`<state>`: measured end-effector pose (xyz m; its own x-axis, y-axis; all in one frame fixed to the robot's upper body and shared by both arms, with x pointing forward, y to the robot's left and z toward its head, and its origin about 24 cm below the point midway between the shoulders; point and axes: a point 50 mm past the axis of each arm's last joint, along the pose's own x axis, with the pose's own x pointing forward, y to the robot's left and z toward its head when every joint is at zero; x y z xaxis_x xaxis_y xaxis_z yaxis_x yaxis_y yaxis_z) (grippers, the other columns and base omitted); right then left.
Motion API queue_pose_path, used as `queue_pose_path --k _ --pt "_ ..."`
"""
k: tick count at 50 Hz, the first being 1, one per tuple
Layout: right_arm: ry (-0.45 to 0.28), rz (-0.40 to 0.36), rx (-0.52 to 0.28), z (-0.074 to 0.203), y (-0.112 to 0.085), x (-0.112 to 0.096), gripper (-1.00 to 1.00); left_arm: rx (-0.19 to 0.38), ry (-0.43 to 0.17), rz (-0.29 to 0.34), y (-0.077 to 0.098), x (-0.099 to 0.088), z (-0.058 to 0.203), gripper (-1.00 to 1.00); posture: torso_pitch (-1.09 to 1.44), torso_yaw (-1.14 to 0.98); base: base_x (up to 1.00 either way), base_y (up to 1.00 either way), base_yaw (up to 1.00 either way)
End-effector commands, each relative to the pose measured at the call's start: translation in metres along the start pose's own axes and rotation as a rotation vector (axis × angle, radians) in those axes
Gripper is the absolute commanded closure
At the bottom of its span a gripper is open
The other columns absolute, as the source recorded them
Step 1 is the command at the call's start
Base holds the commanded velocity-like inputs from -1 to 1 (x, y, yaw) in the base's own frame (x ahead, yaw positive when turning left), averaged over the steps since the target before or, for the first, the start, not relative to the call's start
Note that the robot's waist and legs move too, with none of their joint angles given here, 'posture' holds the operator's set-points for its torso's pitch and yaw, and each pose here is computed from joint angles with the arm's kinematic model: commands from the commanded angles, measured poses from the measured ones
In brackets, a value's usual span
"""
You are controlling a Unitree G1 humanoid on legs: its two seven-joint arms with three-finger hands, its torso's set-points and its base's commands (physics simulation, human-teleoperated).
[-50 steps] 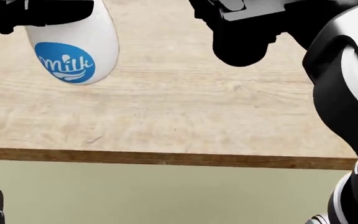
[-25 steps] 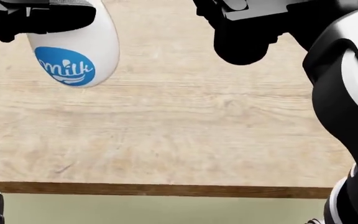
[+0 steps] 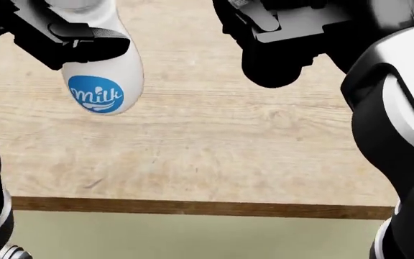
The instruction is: Move the drinks to the dining counter.
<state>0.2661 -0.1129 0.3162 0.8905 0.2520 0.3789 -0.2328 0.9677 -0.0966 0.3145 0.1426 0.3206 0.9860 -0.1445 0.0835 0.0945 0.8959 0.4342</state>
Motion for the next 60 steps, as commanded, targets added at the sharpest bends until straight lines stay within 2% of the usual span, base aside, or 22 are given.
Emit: queue_pose_path --k 1,14,15,17,49,56,59,60 --pt "-0.101 -0.017 -0.005 0.017 -0.002 -0.002 1.0 0.029 -0.107 0.054 0.007 -0.005 0.02 1.0 0.0 0.0 0.0 0.0 0.0" --pt "-0.099 -0.016 0.0 0.014 -0.001 -0.002 1.0 0.02 -0.054 0.067 0.006 0.017 0.0 1.0 0.0 0.0 0.0 0.0 0.0" --pt "-0.1 -0.015 0.001 0.015 0.0 -0.002 1.0 0.026 -0.035 0.079 0.002 0.027 -0.008 1.0 0.0 0.0 0.0 0.0 0.0" --pt "-0.1 -0.015 0.001 0.015 0.0 -0.002 1.0 0.026 -0.029 0.082 0.001 0.031 -0.011 1.0 0.0 0.0 0.0 0.0 0.0" --pt "-0.09 -0.012 0.014 0.007 0.002 -0.001 1.0 0.03 0.035 0.086 -0.01 0.045 -0.038 1.0 0.0 0.0 0.0 0.0 0.0" --pt "-0.088 -0.012 0.014 0.006 0.003 -0.002 1.0 0.034 0.036 0.081 -0.011 0.044 -0.039 0.77 0.0 0.0 0.0 0.0 0.0" --pt "-0.087 -0.013 0.014 0.005 0.003 -0.002 1.0 0.034 0.035 0.084 -0.01 0.044 -0.039 0.51 0.0 0.0 0.0 0.0 0.0" --pt "-0.086 -0.014 0.015 0.005 0.003 -0.002 1.0 0.033 0.036 0.085 -0.01 0.044 -0.039 0.5 0.0 0.0 0.0 0.0 0.0"
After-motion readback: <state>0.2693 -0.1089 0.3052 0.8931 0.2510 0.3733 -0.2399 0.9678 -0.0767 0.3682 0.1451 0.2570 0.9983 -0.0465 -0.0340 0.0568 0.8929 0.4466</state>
